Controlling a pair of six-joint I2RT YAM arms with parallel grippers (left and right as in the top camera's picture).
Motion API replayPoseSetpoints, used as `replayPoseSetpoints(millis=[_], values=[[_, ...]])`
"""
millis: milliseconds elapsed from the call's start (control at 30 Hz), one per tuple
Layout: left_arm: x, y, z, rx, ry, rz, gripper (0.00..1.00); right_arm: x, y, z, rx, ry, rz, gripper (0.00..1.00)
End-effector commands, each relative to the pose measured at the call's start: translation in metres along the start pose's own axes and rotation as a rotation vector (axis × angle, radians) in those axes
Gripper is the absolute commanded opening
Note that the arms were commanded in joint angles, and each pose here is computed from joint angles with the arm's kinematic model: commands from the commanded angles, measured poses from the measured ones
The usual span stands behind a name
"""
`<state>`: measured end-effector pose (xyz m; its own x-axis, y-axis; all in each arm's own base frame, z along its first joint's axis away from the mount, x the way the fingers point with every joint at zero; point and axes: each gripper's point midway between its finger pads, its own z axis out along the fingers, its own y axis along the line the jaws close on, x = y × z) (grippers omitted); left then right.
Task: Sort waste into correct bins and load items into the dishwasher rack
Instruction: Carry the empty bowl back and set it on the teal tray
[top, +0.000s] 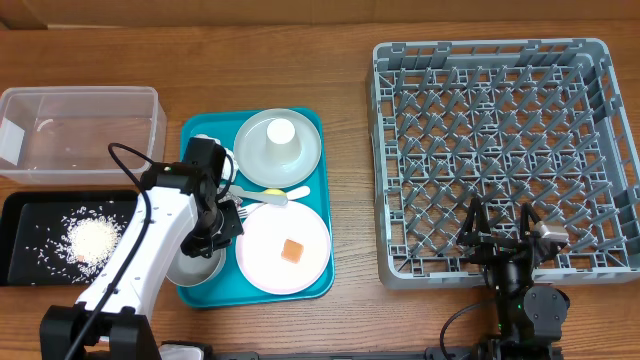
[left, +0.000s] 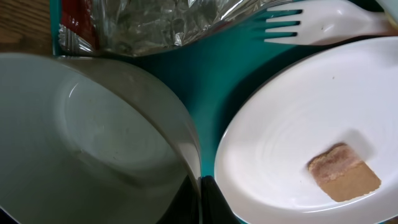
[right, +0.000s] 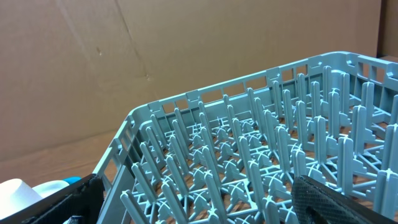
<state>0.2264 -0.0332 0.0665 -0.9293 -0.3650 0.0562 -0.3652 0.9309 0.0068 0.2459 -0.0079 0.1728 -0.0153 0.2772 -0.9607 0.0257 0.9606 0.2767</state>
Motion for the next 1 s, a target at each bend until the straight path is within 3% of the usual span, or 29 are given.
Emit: replayPoseSetpoints(millis=[0, 67, 133, 167, 500, 633, 833, 900, 967], values=[[0.001, -0.002, 0.004, -0.004, 0.007, -0.012, 0.04, 0.002, -0.004, 0.0, 0.016, -0.004, 0.008, 1.0], [0.001, -0.002, 0.004, -0.002, 0.007, -0.012, 0.09, 0.002, -0.004, 0.0, 0.016, -0.003, 0.008, 1.0], [0.001, -0.002, 0.004, -0.003, 0.008, -0.008, 0.31, 0.002, -0.004, 0.0, 0.016, -0.004, 0.008, 1.0], [0.001, -0.002, 0.004, -0.002, 0.007, -0.005, 0.34, 0.002, -0.004, 0.0, 0.016, -0.003, 0.008, 1.0], [0.0, -0.004, -0.011, 0.002, 0.013, 0.01, 0.34, 0.002, -0.004, 0.0, 0.016, -0.003, 0.008, 1.0], [-0.003, -0.005, -0.036, 0.0, 0.008, 0.011, 0.28, 0.002, -0.004, 0.0, 0.016, -0.004, 0.008, 1.0], [-0.027, 0.003, -0.088, 0.035, -0.116, -0.042, 0.34, 0.002, -0.004, 0.0, 0.016, -0.004, 0.008, 1.0], [-0.038, 0.016, -0.103, 0.028, -0.172, -0.088, 0.52, 0.002, -0.004, 0.0, 0.016, -0.003, 0.008, 1.0], [-0.046, 0.028, -0.115, 0.042, -0.207, -0.143, 1.0, 0.002, -0.004, 0.0, 0.016, -0.003, 0.008, 1.0]])
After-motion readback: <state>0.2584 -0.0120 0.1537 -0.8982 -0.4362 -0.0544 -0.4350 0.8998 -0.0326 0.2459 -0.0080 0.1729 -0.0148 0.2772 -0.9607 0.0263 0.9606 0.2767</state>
